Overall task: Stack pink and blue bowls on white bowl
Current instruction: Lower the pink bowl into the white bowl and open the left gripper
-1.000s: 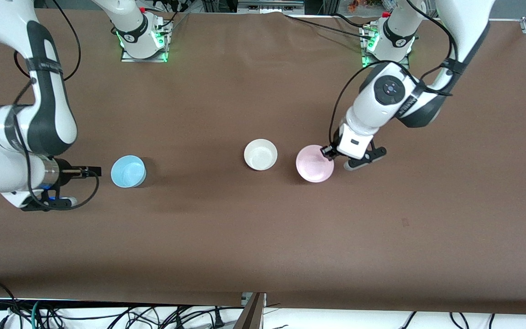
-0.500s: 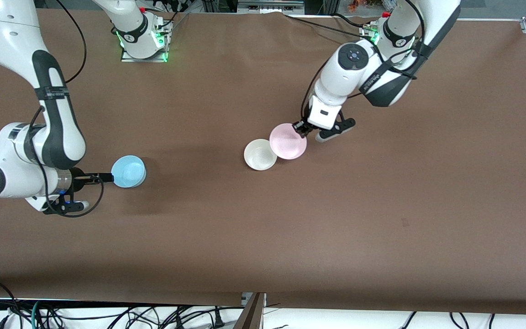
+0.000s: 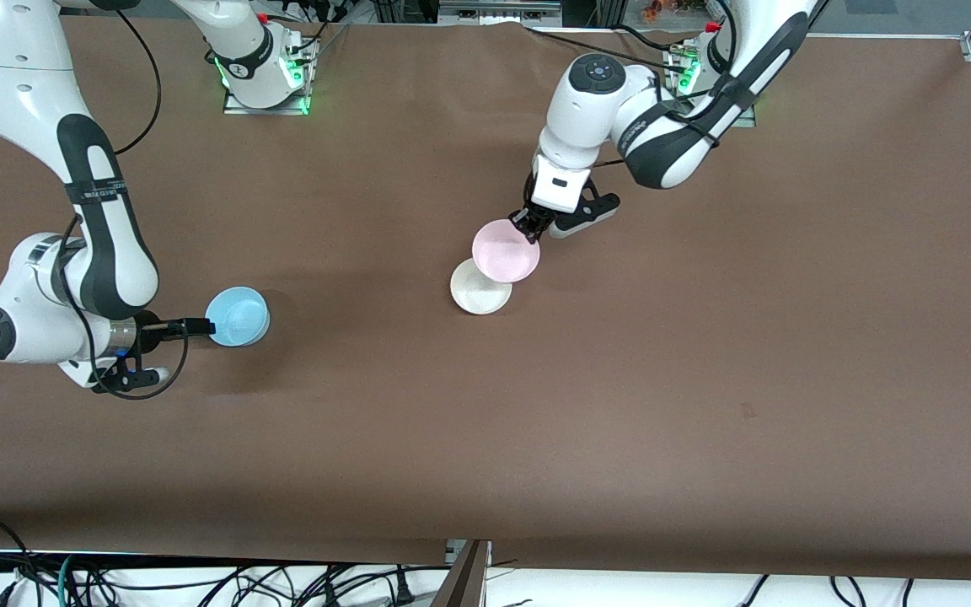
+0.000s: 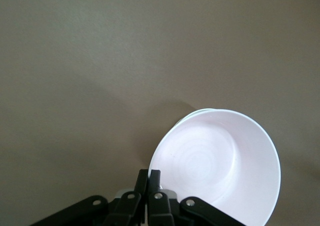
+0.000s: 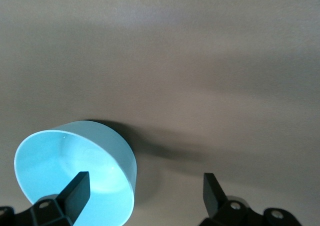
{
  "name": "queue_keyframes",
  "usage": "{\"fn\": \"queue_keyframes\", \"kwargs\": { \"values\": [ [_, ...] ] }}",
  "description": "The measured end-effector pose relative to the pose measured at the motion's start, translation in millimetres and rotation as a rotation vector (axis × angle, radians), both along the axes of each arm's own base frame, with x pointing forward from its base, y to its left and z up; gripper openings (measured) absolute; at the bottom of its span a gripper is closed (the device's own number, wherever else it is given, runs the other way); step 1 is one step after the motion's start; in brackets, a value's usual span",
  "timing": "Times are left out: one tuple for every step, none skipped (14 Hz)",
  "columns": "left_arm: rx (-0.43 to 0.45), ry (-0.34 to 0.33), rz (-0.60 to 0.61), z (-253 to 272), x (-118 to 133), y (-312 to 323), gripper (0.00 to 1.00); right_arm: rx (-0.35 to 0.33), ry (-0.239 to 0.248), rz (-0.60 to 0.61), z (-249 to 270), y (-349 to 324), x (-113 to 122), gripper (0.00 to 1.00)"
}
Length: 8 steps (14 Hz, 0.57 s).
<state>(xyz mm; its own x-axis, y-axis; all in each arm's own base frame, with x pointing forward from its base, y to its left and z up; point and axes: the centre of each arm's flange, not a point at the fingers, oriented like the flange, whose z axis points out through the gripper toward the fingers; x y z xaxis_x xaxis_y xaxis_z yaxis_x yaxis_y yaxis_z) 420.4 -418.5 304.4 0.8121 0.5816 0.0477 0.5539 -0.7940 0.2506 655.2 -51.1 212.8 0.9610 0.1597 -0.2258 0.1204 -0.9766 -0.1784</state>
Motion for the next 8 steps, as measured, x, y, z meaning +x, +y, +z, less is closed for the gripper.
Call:
{"fn": "queue_keyframes", "kwargs": {
  "values": [
    [-0.005,-0.005,0.023,-6,3,-8,0.03,0.003,0.001,0.001,-1,1,-1,1.00],
    [-0.010,-0.008,0.044,-13,7,-16,0.03,0.008,0.003,-0.001,-2,2,-1,1.00],
    [-0.010,-0.008,0.059,-21,11,-25,0.03,0.014,0.005,-0.003,-3,3,-2,0.98],
    [-0.004,-0.008,0.066,-30,13,-34,0.03,0.020,0.008,-0.004,-5,5,-3,0.98],
    [0.007,-0.010,0.070,-39,12,-42,0.03,0.023,0.011,-0.004,-7,6,-4,0.91],
    [0.016,-0.012,0.073,-46,11,-48,0.03,0.025,0.013,-0.003,-8,6,-4,0.80],
    [0.022,-0.012,0.075,-50,9,-52,0.03,0.025,0.015,-0.002,-9,6,-5,0.66],
    [0.024,-0.011,0.075,-53,8,-54,0.03,0.026,0.018,-0.001,-10,7,-6,0.56]
  ]
}}
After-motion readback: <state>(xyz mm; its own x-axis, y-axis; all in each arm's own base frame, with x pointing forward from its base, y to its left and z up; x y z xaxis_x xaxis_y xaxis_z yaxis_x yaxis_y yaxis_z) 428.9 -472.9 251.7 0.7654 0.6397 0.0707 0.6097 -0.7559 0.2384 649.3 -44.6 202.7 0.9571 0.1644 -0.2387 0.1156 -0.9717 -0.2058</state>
